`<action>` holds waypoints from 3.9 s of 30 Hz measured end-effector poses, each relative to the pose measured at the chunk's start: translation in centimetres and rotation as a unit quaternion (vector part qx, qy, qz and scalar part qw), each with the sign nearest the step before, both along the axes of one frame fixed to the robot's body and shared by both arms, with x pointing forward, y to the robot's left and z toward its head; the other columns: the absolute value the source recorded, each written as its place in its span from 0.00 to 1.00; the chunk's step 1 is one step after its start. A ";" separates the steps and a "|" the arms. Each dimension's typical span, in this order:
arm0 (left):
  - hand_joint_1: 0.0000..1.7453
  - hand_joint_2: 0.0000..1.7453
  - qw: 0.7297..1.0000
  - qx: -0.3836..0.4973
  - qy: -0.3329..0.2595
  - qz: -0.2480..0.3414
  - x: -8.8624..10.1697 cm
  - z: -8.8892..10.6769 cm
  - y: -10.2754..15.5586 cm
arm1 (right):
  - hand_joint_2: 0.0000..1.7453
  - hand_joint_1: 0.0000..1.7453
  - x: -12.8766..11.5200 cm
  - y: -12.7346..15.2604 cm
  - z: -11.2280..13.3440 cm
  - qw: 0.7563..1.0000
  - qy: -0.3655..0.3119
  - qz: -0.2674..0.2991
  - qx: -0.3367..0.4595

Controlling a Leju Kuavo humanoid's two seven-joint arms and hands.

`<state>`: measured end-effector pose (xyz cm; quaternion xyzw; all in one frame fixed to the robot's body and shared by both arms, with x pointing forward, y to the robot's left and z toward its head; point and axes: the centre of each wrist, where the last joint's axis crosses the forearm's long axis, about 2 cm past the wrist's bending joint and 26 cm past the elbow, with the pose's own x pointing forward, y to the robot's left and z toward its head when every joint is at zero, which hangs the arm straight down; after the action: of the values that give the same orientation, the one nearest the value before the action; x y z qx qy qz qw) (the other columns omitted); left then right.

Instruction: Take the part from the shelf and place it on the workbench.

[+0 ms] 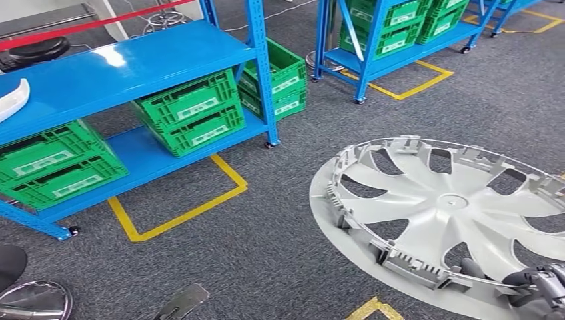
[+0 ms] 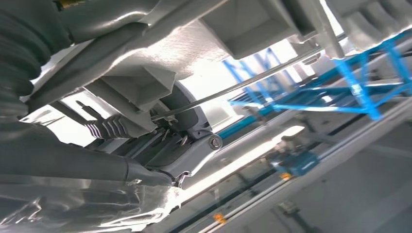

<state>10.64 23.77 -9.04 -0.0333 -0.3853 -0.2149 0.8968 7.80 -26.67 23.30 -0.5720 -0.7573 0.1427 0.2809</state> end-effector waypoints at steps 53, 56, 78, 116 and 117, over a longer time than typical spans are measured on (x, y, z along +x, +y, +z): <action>0.00 1.00 0.995 0.044 -0.038 0.082 0.3 0.1 3.0 | 1.00 1.00 -1.4 -2.3 2.1 0.993 -0.047 -0.104 0.020; 0.00 1.00 0.995 0.044 -0.039 0.083 0.4 0.2 3.0 | 1.00 1.00 -1.5 -2.3 2.2 0.993 -0.049 -0.108 0.020; 0.00 1.00 0.995 0.034 -0.031 0.084 -0.3 -0.1 2.6 | 1.00 1.00 -2.0 -2.4 3.0 0.990 -0.047 -0.130 0.002; 0.00 1.00 0.996 0.018 -0.002 0.086 -2.3 -0.9 0.8 | 1.00 1.00 -1.5 -1.7 4.1 0.986 -0.067 -0.151 0.028; 0.00 1.00 0.996 0.018 -0.002 0.087 -2.2 -0.9 0.8 | 1.00 1.00 -1.5 -1.7 4.1 0.986 -0.067 -0.150 0.027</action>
<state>8.40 24.62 -9.97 0.0170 -0.3843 -0.1433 0.9119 6.30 -28.34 27.42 -0.6794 -0.6839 0.0396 0.2629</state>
